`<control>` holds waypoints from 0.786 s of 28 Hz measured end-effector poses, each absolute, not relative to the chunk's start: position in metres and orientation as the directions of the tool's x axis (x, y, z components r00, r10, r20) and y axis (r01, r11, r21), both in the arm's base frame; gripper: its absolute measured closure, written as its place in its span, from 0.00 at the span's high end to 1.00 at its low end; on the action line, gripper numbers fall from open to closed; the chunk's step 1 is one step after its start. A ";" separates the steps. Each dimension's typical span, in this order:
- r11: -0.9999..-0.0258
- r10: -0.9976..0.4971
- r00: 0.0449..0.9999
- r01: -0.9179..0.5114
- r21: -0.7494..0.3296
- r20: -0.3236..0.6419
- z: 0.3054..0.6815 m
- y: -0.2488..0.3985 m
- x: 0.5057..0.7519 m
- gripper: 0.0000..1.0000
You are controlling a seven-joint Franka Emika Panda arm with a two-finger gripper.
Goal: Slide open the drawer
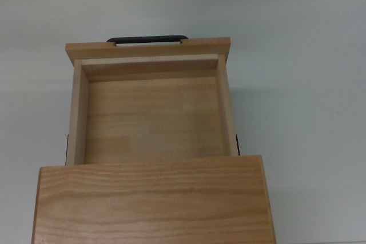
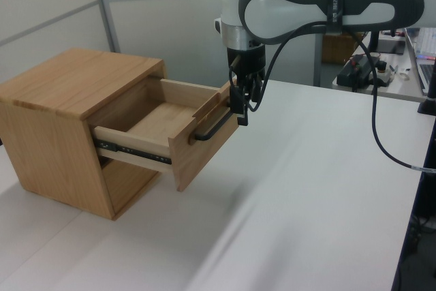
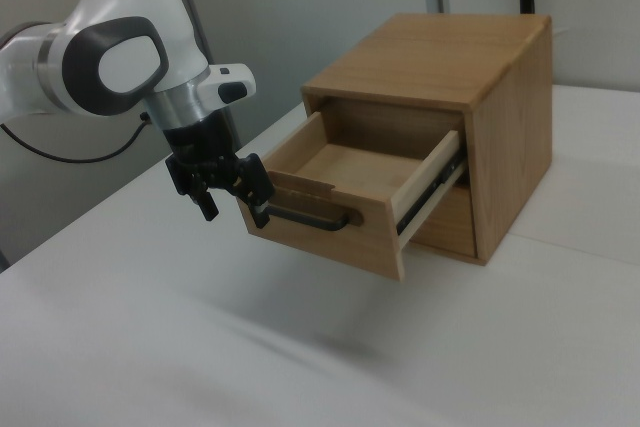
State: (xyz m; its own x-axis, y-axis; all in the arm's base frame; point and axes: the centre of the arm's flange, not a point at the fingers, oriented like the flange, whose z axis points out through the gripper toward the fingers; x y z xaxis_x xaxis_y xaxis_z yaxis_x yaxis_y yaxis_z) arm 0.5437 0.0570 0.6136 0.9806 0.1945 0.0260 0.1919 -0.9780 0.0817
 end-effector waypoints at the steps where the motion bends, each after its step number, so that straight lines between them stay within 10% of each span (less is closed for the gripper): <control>1: -0.978 0.195 0.981 0.192 0.082 0.026 0.613 0.057 0.544 1.00; 22: -0.978 0.194 0.980 0.190 0.083 0.044 0.621 0.057 0.548 1.00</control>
State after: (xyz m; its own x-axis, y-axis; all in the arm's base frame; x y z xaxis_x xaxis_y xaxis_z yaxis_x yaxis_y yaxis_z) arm 0.5476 0.0574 0.6214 0.9799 0.1944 0.0436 0.1904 -0.9782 0.0828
